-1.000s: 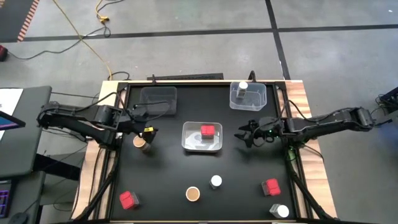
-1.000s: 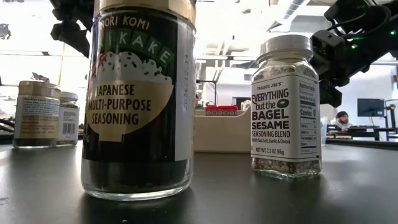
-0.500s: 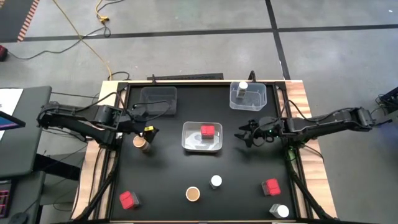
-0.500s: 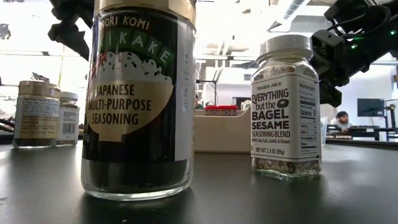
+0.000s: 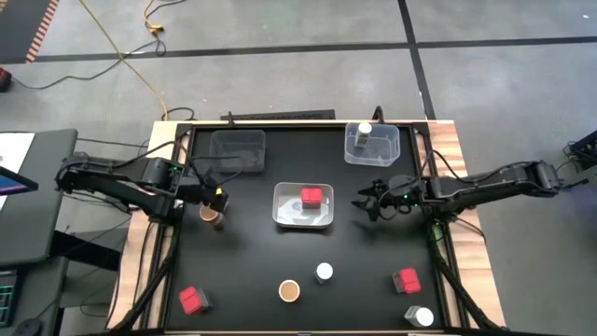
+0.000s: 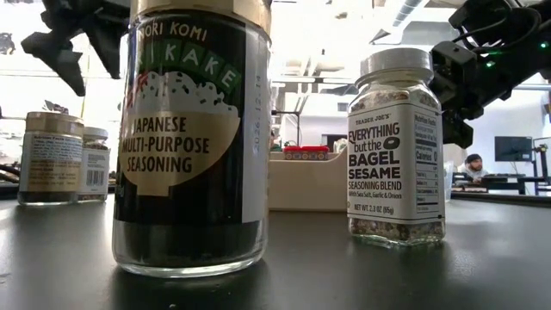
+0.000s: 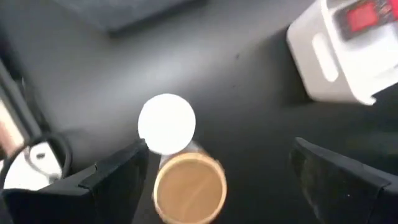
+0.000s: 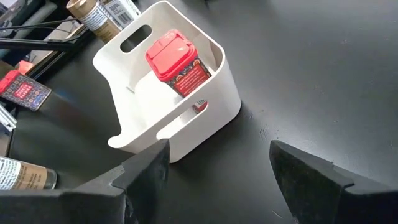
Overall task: Sort spices by type
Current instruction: Put the golden seasoning bottle into the black bin
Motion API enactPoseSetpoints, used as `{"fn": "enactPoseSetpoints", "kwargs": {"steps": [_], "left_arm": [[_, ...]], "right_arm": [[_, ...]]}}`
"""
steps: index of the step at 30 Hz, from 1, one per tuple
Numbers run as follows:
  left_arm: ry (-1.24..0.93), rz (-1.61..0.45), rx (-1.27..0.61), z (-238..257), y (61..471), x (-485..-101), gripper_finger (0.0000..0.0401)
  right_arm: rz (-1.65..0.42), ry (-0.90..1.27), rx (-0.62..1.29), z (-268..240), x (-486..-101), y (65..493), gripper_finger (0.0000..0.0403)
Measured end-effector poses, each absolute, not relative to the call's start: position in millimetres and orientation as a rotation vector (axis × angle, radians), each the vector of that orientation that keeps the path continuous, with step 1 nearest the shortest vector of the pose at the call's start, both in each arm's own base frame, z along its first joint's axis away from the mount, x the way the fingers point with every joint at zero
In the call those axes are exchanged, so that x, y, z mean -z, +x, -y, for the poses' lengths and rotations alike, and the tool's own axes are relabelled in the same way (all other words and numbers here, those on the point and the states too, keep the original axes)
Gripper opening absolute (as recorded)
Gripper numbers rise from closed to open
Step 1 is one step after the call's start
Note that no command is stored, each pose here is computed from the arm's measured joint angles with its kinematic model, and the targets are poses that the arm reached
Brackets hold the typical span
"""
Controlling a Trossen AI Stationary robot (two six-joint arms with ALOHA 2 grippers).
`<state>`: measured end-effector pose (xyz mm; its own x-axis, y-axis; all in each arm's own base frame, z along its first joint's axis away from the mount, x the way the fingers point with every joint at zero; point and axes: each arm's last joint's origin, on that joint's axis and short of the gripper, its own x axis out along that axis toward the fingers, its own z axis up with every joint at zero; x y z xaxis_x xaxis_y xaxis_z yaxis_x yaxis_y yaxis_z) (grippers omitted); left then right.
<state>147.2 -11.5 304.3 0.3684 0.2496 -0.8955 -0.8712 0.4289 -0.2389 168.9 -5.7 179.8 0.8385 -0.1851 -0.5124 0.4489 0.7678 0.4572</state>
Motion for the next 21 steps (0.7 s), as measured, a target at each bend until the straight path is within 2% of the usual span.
{"fn": "enactPoseSetpoints", "kwargs": {"steps": [9, 21], "left_arm": [[-0.841, -1.051, -0.949, 17, 150, -293, 0.0370], [-0.822, -1.210, -0.979, 21, 164, -278, 0.0370]], "right_arm": [[-0.466, 0.604, 0.358, 6, -180, 169, 0.0301], [-0.466, 0.604, 0.359, 6, -180, 169, 0.0301]]}}
